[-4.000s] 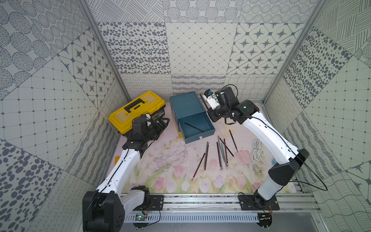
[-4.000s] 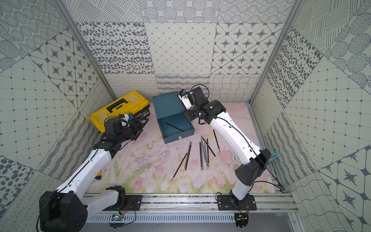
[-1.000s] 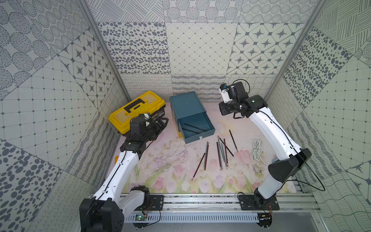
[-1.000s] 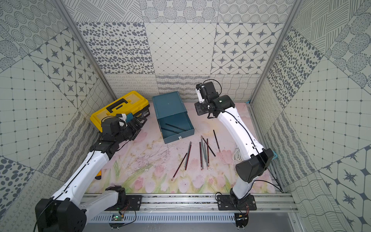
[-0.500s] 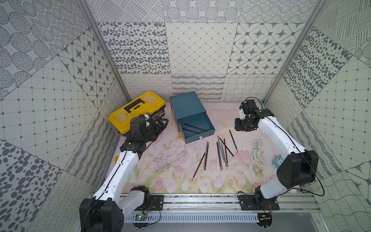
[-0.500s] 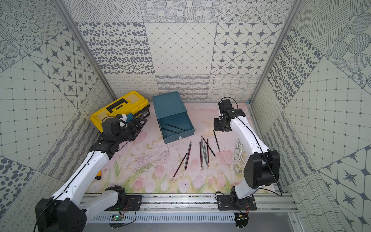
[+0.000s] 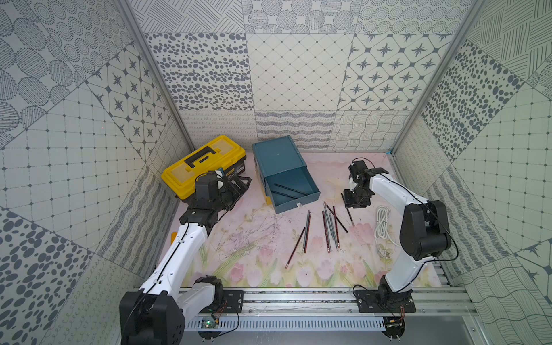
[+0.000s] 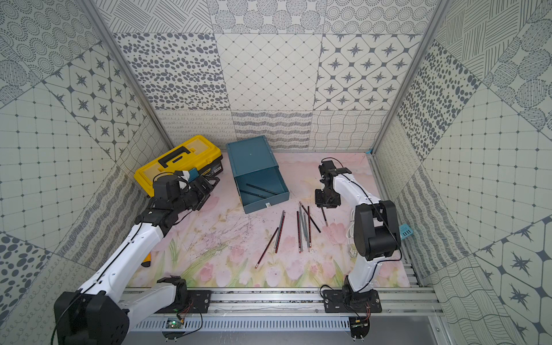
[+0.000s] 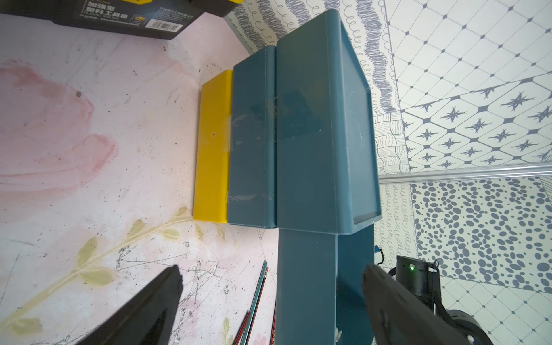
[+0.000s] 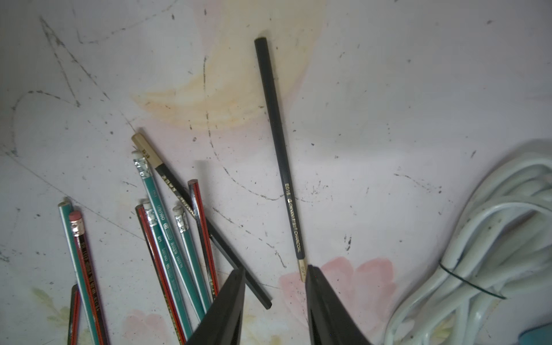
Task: Please place the pencils in the drawer according to their color
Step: Place the pencil in the drawer, then pick up the pencil from the center of the board.
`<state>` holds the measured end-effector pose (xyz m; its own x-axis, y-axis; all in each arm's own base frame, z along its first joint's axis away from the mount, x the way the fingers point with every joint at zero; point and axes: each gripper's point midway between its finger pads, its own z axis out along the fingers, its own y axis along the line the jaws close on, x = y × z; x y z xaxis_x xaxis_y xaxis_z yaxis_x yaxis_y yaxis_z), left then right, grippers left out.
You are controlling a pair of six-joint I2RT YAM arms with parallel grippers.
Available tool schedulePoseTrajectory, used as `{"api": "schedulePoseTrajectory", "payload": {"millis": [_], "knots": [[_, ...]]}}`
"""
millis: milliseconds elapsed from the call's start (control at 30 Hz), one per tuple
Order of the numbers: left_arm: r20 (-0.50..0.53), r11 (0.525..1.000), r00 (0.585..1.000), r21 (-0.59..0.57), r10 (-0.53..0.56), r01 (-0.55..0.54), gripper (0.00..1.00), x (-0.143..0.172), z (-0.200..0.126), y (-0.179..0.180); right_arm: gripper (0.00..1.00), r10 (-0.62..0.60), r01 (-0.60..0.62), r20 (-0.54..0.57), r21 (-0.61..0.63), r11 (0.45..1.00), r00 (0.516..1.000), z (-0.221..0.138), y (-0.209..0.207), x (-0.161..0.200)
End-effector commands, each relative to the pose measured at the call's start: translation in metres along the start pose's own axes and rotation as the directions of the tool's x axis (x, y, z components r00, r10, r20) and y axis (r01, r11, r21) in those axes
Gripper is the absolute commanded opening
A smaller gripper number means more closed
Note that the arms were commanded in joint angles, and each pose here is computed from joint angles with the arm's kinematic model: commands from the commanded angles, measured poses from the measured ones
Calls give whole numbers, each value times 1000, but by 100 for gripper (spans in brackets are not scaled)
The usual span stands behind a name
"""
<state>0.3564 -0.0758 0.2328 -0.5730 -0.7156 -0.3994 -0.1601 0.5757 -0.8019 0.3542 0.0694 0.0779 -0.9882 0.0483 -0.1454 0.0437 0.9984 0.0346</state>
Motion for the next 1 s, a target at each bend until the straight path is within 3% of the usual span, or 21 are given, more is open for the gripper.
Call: {"api": "schedulePoseTrajectory", "payload": {"millis": [0, 967], "knots": [[5, 1000, 1000, 19, 7, -7, 99, -3, 3, -1, 39, 13, -13, 2, 20, 1000, 1000, 9, -4, -7], [5, 1000, 1000, 24, -6, 6, 99, -5, 5, -3, 32, -24, 34, -89, 111, 993, 996, 58, -16, -12]]}}
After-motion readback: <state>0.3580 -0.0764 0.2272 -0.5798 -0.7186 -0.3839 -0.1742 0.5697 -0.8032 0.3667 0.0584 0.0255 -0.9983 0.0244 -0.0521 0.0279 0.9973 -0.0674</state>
